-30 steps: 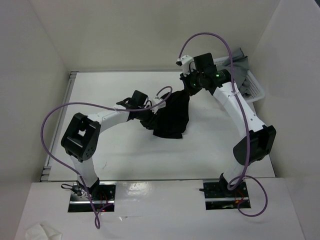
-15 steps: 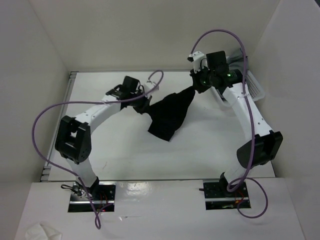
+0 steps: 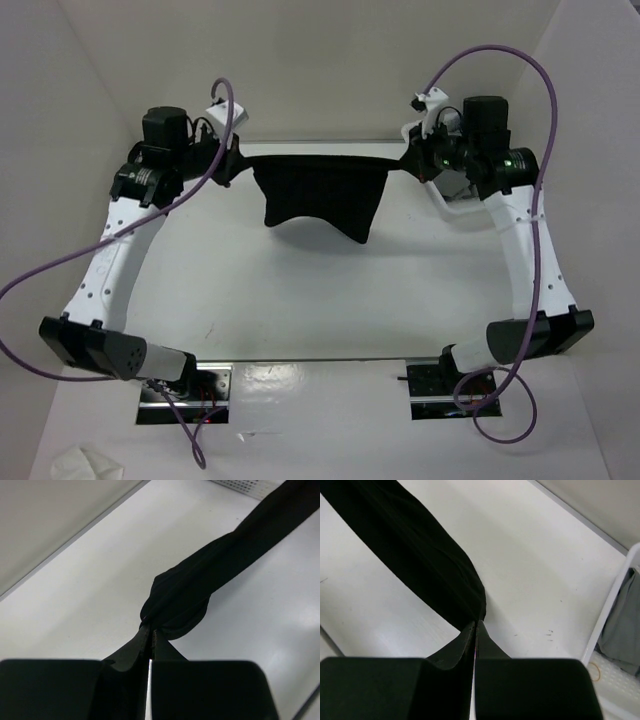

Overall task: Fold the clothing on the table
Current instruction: Flatten the skirt out

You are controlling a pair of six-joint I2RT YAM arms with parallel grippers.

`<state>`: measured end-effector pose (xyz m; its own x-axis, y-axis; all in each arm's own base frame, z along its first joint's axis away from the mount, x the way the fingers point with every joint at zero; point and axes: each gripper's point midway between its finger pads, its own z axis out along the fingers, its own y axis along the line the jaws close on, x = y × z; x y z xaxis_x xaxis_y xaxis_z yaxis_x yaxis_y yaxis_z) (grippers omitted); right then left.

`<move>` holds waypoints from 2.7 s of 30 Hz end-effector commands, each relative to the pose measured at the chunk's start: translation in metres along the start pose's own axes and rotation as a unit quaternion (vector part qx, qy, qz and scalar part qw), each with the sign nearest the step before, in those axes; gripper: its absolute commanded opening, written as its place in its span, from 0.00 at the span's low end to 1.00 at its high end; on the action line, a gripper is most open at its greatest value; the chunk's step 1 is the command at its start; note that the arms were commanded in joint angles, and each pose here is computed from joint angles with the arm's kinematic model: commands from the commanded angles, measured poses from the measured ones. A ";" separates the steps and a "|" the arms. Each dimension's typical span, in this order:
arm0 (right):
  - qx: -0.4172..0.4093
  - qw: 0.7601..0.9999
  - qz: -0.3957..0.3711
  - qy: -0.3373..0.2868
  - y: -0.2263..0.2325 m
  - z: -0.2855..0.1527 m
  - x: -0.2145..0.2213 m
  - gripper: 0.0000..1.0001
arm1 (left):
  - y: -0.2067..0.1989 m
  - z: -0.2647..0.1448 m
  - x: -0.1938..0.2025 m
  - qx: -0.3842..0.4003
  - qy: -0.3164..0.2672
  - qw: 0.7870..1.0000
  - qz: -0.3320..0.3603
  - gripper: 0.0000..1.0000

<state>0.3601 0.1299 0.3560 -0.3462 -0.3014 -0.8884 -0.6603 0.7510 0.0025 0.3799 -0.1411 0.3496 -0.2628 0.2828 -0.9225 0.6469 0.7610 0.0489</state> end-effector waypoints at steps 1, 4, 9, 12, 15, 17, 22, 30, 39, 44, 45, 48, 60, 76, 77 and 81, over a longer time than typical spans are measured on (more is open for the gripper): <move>-0.002 0.999 -0.035 -0.024 0.009 -0.047 -0.010 0.00 | 0.001 -0.044 -0.005 -0.021 -0.005 1.000 0.017 0.00; -0.047 0.997 -0.053 -0.029 0.033 -0.061 -0.004 0.00 | -0.017 -0.074 -0.009 0.007 -0.019 0.999 0.029 0.00; -0.110 0.992 -0.066 -0.018 0.065 -0.079 0.014 0.00 | -0.052 -0.112 -0.003 0.066 -0.034 0.996 0.045 0.00; -0.131 0.989 -0.069 -0.021 0.075 -0.088 0.021 0.00 | -0.068 -0.122 0.000 0.102 -0.047 0.993 0.047 0.00; -0.138 0.988 -0.065 -0.020 0.080 -0.090 0.027 0.00 | -0.076 -0.121 0.010 0.126 -0.043 0.991 0.027 0.00; -0.137 0.989 -0.051 -0.019 0.078 -0.084 0.030 0.00 | -0.076 -0.117 0.016 0.129 -0.036 0.991 0.020 0.00; -0.112 0.993 -0.040 -0.013 0.062 -0.071 0.033 0.00 | -0.063 -0.086 0.046 0.126 0.003 0.992 -0.019 0.00; -0.081 0.997 0.004 0.003 0.026 -0.031 0.036 0.00 | -0.027 -0.031 0.076 0.086 0.058 0.993 -0.054 0.00; -0.025 0.997 0.044 0.062 -0.023 0.050 0.079 0.00 | 0.000 0.048 0.119 0.083 0.127 0.985 -0.080 0.00; -0.001 0.997 0.033 0.076 -0.037 0.090 0.091 0.00 | 0.019 0.093 0.144 0.080 0.156 0.980 -0.094 0.00; 0.013 0.995 0.032 0.090 -0.043 0.100 0.100 0.00 | 0.023 0.098 0.138 0.078 0.151 0.981 -0.097 0.00; 0.036 0.994 0.022 0.101 -0.052 0.115 0.108 0.00 | 0.041 0.116 0.145 0.058 0.162 0.981 -0.095 0.00; 0.148 0.986 0.008 0.070 -0.110 0.139 0.082 0.00 | 0.113 0.136 0.085 -0.075 0.115 0.989 -0.050 0.19; 0.249 0.966 0.010 0.067 -0.140 0.152 0.075 0.96 | 0.096 0.150 0.121 -0.049 0.141 0.985 -0.083 1.00; 0.243 0.968 0.010 0.066 -0.139 0.153 0.075 0.96 | 0.085 0.148 0.123 -0.036 0.148 0.985 -0.084 1.00; 0.181 0.978 -0.013 0.103 -0.099 0.153 0.091 0.96 | 0.025 0.148 0.151 0.019 0.192 0.978 -0.076 1.00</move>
<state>0.5104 0.0943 0.1936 -0.5150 -0.3635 -0.7764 -0.3262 0.9206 -0.2146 0.4994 -0.1274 0.1499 -0.6090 0.3388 -0.7172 0.5250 0.8499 -0.0443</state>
